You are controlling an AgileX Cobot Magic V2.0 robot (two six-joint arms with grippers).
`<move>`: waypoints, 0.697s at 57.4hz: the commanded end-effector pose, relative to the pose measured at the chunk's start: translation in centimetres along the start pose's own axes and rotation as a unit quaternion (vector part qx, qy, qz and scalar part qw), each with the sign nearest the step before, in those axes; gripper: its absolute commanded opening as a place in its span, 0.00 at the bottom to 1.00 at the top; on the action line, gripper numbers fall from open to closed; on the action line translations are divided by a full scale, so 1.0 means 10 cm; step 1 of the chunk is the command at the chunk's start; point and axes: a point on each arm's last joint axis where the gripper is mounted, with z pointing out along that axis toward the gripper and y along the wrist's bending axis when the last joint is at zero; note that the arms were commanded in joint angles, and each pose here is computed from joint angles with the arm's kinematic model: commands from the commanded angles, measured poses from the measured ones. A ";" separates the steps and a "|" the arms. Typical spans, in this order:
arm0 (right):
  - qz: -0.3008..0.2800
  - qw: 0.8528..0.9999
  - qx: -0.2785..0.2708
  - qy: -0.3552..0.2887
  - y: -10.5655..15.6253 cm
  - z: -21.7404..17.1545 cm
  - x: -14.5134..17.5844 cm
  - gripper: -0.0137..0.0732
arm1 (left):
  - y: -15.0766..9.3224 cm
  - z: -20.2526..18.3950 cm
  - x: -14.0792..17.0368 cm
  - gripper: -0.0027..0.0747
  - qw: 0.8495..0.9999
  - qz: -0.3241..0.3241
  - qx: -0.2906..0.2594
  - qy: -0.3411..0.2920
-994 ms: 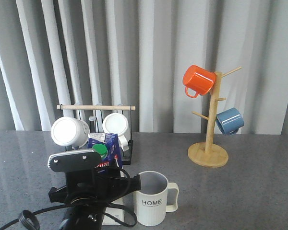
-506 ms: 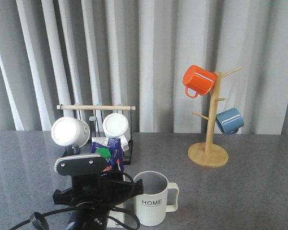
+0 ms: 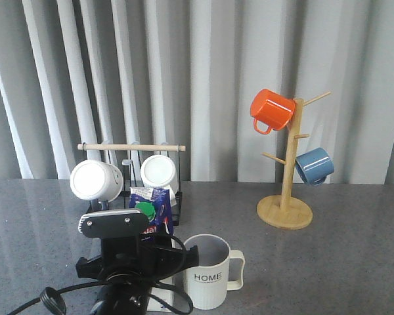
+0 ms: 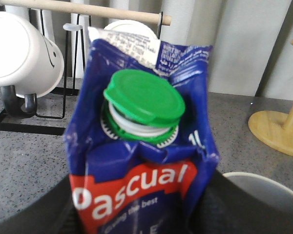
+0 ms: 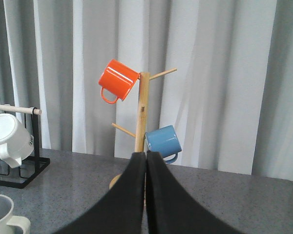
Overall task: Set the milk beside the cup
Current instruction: 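Lift the milk carton and carry it beside the white HOME mug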
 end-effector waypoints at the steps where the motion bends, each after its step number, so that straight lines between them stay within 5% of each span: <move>1: -0.009 0.999 -0.006 -0.047 0.01 -0.01 -0.15 0.15 | -0.05 -0.06 -0.18 0.03 1.000 -0.017 0.021 -0.013; 28: -0.009 0.999 -0.006 -0.047 0.01 -0.01 -0.15 0.15 | -0.05 -0.06 -0.18 0.03 1.000 -0.017 0.020 -0.015; 40: -0.009 0.999 -0.006 -0.047 0.01 -0.01 -0.15 0.15 | -0.03 -0.06 -0.20 0.19 0.999 -0.021 0.011 -0.023</move>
